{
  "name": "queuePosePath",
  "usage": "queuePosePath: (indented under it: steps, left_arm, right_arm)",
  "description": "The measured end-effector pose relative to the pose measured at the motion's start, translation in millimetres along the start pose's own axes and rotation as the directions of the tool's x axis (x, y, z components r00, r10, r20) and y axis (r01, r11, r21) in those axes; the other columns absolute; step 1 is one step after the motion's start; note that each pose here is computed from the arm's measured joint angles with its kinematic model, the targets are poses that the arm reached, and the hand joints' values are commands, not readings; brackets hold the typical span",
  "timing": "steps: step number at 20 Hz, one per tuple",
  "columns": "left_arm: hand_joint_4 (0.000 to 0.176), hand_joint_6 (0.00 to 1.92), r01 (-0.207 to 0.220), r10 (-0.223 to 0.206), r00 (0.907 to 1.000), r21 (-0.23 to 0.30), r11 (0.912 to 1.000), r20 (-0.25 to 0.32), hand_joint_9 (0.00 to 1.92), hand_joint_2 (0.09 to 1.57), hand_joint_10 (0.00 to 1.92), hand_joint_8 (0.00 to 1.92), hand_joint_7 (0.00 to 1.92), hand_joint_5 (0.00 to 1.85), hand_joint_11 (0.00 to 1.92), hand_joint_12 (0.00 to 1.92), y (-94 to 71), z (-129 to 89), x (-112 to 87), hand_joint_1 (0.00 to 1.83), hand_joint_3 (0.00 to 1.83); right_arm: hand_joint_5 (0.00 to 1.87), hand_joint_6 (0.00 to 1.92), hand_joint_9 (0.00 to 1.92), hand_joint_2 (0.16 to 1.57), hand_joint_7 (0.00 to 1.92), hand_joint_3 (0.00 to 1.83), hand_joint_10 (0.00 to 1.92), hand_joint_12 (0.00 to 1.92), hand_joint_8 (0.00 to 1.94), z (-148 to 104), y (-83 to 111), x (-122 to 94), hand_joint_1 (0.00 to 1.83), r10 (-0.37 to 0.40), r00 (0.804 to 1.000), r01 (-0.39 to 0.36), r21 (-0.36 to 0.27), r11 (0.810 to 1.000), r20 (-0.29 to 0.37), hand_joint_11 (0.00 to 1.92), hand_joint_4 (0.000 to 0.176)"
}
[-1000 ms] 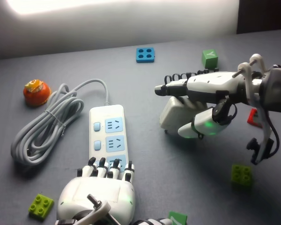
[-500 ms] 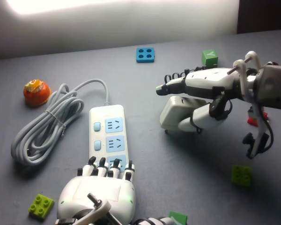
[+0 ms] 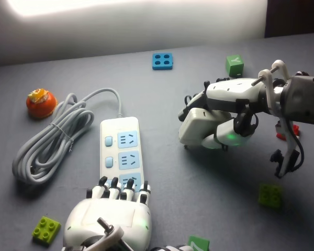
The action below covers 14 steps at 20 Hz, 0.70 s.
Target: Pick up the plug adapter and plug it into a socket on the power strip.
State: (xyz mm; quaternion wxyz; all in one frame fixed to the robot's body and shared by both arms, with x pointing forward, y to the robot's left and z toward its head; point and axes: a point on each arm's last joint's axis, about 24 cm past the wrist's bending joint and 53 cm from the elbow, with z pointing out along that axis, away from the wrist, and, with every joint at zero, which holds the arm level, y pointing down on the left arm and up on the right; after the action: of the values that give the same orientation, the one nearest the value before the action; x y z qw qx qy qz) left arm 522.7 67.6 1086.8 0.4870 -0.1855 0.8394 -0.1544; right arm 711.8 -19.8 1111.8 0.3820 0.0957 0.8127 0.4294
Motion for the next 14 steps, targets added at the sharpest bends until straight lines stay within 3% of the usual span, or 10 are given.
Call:
queuePosePath:
  steps: [3,4,5,6,7,8,10,12,14]
  left_arm:
    - [0.000,0.00,-0.001,0.001,1.0000,0.001,1.0000,0.000,0.09,1.17,0.00,0.00,0.10,0.08,0.00,0.34,0.0,-0.1,0.1,0.08,0.00]
    - [0.000,0.00,-0.002,0.002,1.0000,0.003,1.0000,0.004,0.09,1.17,0.00,0.00,0.10,0.08,0.00,0.33,-0.5,-0.1,-0.8,0.12,0.00]
    - [0.000,0.00,-0.002,0.002,1.0000,0.005,1.0000,0.005,0.09,1.17,0.00,0.00,0.10,0.08,0.00,0.32,-0.9,-0.1,-1.1,0.11,0.00]
    - [0.000,0.00,-0.002,0.002,1.0000,0.004,1.0000,0.005,0.09,1.16,0.00,0.00,0.11,0.09,0.00,0.32,-0.7,-0.1,-1.1,0.11,0.00]
    - [0.000,0.00,-0.002,0.002,1.0000,0.004,1.0000,0.005,0.09,1.16,0.00,0.00,0.10,0.09,0.00,0.32,-0.7,-0.1,-1.0,0.13,0.00]
    - [0.000,0.00,-0.003,0.003,1.0000,0.004,1.0000,0.005,0.10,1.15,0.00,0.00,0.11,0.09,0.00,0.34,-0.6,0.0,-0.9,0.15,0.00]
    - [0.000,0.00,-0.004,0.004,0.9999,0.004,1.0000,0.011,0.09,1.15,0.00,0.00,0.11,0.09,0.00,0.33,1.0,0.6,-3.1,0.14,0.00]
    - [0.000,0.00,-0.004,0.004,0.9999,0.003,1.0000,0.011,0.09,1.15,0.00,0.00,0.10,0.09,0.00,0.33,1.6,0.8,-3.7,0.17,0.00]
    - [0.000,0.01,-0.004,0.004,0.9999,0.003,1.0000,0.011,0.11,1.15,0.01,0.01,0.12,0.10,0.00,0.34,1.4,0.8,-3.5,0.17,0.00]
  right_arm:
    - [0.74,0.03,0.68,1.21,0.70,0.00,0.02,1.22,0.01,0.0,-0.1,0.4,1.11,0.000,1.000,0.000,0.000,1.000,-0.002,0.25,0.000]
    - [0.76,1.03,0.81,1.21,0.80,0.02,0.06,1.26,0.01,0.0,-0.1,0.4,1.10,0.000,1.000,0.000,0.000,1.000,-0.001,0.38,0.000]
    - [0.79,1.28,0.92,1.20,0.79,0.03,0.11,1.32,0.97,0.1,0.2,-0.1,1.15,-0.001,1.000,0.001,0.000,1.000,0.001,0.50,0.000]
    - [0.72,1.39,0.96,1.24,0.78,0.01,0.15,1.39,1.24,0.8,1.5,-1.0,1.15,-0.005,1.000,0.005,-0.004,1.000,0.008,0.54,0.011]
    - [0.70,1.35,0.95,1.22,0.86,0.00,0.46,1.47,1.24,1.1,2.3,-2.6,1.17,-0.005,1.000,0.005,-0.006,1.000,0.015,0.61,0.000]
    - [0.73,1.25,0.87,1.20,0.90,0.00,0.84,1.59,1.24,1.3,2.7,-3.2,1.19,-0.004,1.000,0.004,-0.007,1.000,0.019,0.61,0.000]
    - [0.79,1.11,0.79,1.19,0.92,0.00,1.24,1.74,1.30,1.3,2.7,-2.6,1.22,-0.004,1.000,0.004,-0.007,1.000,0.015,0.57,0.000]
    - [0.90,0.93,0.78,1.16,0.93,0.00,1.33,1.78,1.29,-1.8,2.9,3.3,1.24,-0.006,1.000,0.006,-0.005,1.000,-0.011,0.57,0.000]
    - [0.92,0.89,0.79,1.15,0.95,0.00,1.34,1.76,1.27,-8.2,8.7,4.7,1.25,-0.049,0.998,0.048,-0.016,0.999,-0.026,0.59,0.000]
